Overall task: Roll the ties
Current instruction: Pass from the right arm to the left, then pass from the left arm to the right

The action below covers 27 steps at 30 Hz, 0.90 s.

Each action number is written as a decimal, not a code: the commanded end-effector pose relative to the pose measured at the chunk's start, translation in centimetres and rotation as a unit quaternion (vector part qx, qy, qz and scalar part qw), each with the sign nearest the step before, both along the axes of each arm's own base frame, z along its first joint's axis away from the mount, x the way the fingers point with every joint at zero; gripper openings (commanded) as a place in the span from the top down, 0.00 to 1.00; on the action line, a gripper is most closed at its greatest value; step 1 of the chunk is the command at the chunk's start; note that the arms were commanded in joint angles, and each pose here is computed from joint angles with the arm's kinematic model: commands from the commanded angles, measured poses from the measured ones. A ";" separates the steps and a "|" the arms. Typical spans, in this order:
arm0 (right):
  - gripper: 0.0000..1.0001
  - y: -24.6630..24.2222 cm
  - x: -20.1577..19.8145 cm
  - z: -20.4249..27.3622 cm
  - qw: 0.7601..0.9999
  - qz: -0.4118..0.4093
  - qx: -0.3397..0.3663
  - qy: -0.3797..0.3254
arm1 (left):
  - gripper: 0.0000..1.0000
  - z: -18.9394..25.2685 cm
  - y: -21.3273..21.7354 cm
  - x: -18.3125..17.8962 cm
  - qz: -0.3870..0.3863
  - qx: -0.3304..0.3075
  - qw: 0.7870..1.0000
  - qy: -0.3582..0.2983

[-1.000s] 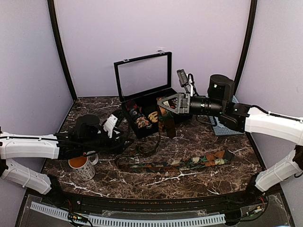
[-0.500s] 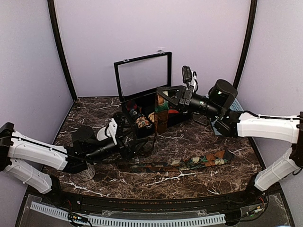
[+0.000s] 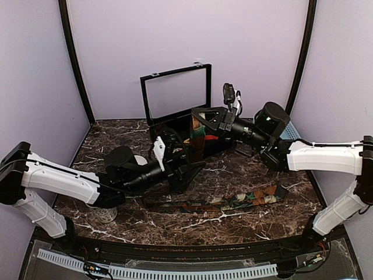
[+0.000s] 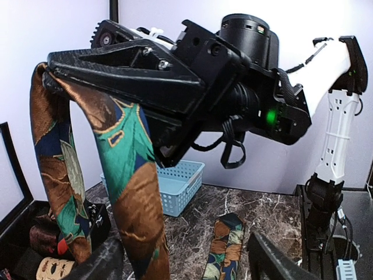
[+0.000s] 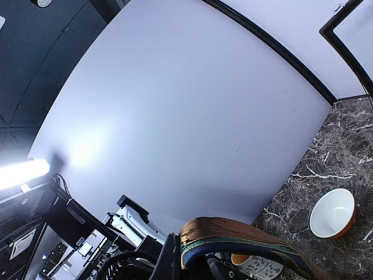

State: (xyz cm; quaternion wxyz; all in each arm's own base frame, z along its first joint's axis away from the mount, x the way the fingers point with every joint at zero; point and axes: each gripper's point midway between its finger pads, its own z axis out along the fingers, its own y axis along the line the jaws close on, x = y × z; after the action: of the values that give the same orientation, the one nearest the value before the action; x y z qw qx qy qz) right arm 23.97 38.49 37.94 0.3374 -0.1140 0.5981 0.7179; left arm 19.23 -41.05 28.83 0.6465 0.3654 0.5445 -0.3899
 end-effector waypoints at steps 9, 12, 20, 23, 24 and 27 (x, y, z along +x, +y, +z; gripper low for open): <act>0.71 -2.6 0.0 -3.9 0.991 -0.063 -0.111 -0.034 | 1.00 2.4 1.1 -0.8 -0.013 0.010 0.999 0.035; 0.48 -4.3 -0.5 -8.2 0.971 -0.072 -0.222 -0.047 | 1.00 1.8 1.9 -1.6 -0.026 0.049 0.997 0.056; 0.25 -7.8 -4.2 -9.6 0.929 -0.046 -0.324 -0.175 | 1.00 -2.1 5.3 -4.5 -0.087 0.271 0.955 0.084; 0.22 -7.0 -5.4 -7.9 0.919 -0.021 -0.313 -0.240 | 1.00 -2.8 7.1 -6.5 -0.129 0.334 0.931 0.068; 0.22 -6.5 -5.9 -7.4 0.917 -0.004 -0.305 -0.258 | 1.00 -2.4 7.4 -7.3 -0.147 0.340 0.927 0.055; 0.25 -4.4 -7.5 -6.8 0.910 0.061 -0.282 -0.296 | 0.97 -0.9 8.0 -9.3 -0.194 0.334 0.922 0.012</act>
State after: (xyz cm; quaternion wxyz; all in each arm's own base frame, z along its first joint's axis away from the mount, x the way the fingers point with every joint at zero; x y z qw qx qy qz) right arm 18.72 31.86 29.85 0.4145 -0.3481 0.7056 0.4574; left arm 14.00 -35.64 28.08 0.4425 0.5673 0.6223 -0.3084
